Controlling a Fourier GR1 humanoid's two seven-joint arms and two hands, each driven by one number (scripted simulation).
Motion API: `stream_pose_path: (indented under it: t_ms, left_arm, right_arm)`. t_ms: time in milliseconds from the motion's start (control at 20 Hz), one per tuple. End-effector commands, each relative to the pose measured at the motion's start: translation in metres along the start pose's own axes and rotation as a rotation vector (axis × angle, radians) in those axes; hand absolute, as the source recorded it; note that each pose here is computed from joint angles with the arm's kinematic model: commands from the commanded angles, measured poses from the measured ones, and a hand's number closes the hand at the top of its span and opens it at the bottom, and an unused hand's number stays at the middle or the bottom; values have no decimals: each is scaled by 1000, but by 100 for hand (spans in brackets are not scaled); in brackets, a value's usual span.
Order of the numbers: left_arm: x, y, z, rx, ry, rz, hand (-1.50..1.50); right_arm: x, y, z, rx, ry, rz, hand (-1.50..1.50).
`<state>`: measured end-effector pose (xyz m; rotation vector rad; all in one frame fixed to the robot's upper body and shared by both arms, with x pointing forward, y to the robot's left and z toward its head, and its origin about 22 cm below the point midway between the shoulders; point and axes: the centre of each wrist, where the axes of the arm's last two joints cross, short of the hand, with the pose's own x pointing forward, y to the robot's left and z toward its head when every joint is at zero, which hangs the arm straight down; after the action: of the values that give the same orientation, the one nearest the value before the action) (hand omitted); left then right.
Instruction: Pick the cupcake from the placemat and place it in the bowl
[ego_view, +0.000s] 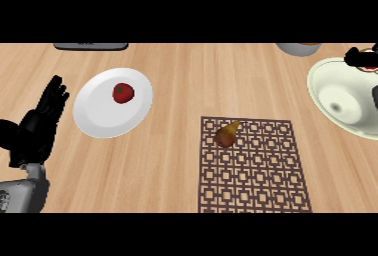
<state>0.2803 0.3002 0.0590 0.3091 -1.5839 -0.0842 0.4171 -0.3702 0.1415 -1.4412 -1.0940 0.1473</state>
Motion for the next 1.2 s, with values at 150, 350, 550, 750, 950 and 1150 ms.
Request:
stream_pose_path:
  t_ms: [150, 350, 550, 750, 950, 1150]
  left_arm:
    - [-10, -1, 11, -8, -8, 11, 0]
    - [-1, -22, 2, 2, -15, 0, 0]
    - [3, 4, -16, 12, -15, 11, 0]
    - [2, 1, -4, 2, 11, 6, 0]
    - [-2, 6, 1, 11, 5, -5, 0]
    - [0, 26, 1, 38, 18, 4, 0]
  right_arm:
    - [-70, 7, -17, 176, 240, 214, 150]
    - [-84, 11, -18, 234, 285, 58, -150]
    - [-108, 5, -20, 304, 166, 4, -150]
    - [-101, -2, -23, 180, 150, -292, -150]
    - [-105, -23, -34, -19, 164, -596, -150]
    - [-147, -32, -29, -43, 158, -792, -150]
